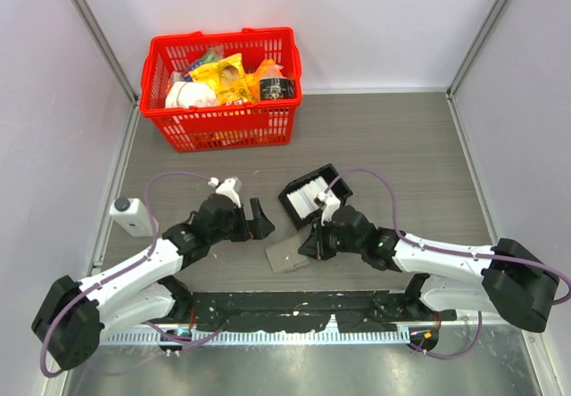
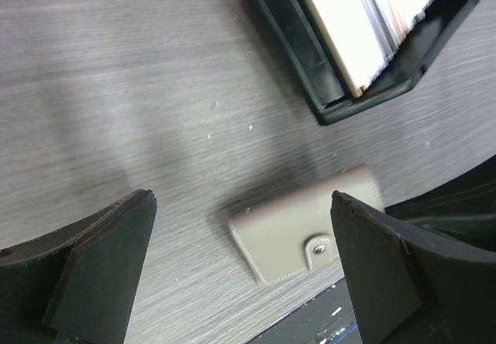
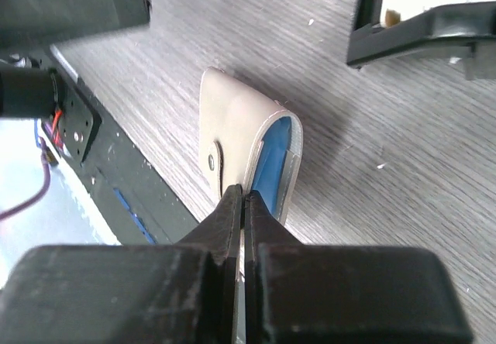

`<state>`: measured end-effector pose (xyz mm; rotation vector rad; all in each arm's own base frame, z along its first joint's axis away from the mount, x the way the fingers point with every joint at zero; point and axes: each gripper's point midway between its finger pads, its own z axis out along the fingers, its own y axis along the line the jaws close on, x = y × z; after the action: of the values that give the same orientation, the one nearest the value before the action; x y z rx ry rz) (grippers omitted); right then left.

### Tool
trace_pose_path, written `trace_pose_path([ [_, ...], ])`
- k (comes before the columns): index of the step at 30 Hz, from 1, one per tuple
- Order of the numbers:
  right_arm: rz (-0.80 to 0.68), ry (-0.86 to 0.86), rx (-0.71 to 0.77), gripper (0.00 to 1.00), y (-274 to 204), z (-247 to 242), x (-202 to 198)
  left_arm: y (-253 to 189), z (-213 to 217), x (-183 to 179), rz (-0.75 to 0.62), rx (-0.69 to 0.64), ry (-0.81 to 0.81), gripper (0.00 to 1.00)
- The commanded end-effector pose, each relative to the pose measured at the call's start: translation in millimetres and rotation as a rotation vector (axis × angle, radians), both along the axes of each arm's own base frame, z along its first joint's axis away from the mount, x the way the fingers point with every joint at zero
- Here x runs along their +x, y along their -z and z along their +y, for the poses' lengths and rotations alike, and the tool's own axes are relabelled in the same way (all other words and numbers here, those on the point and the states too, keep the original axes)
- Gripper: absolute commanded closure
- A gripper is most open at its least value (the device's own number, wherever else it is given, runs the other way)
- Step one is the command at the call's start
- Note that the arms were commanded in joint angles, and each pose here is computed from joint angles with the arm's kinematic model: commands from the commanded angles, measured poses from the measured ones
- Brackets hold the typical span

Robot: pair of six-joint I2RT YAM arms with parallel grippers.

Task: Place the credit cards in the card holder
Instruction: Open the card holder at the center of the board.

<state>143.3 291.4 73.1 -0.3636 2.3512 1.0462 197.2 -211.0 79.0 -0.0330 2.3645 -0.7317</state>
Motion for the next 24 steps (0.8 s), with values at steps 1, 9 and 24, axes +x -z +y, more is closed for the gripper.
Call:
trace_pose_path([
  [1,-0.117,-0.213,0.018,0.99,-21,9,-14,-35,-23,5,-0.093,-0.18,0.221,0.0],
  [9,-0.226,-0.321,-0.011,0.99,-28,9,-15,-24,-63,-30,0.046,-0.393,0.527,0.05],
  [24,-0.312,-0.296,0.009,0.99,-37,7,-6,0,-69,-62,0.175,-0.467,0.633,0.3],
])
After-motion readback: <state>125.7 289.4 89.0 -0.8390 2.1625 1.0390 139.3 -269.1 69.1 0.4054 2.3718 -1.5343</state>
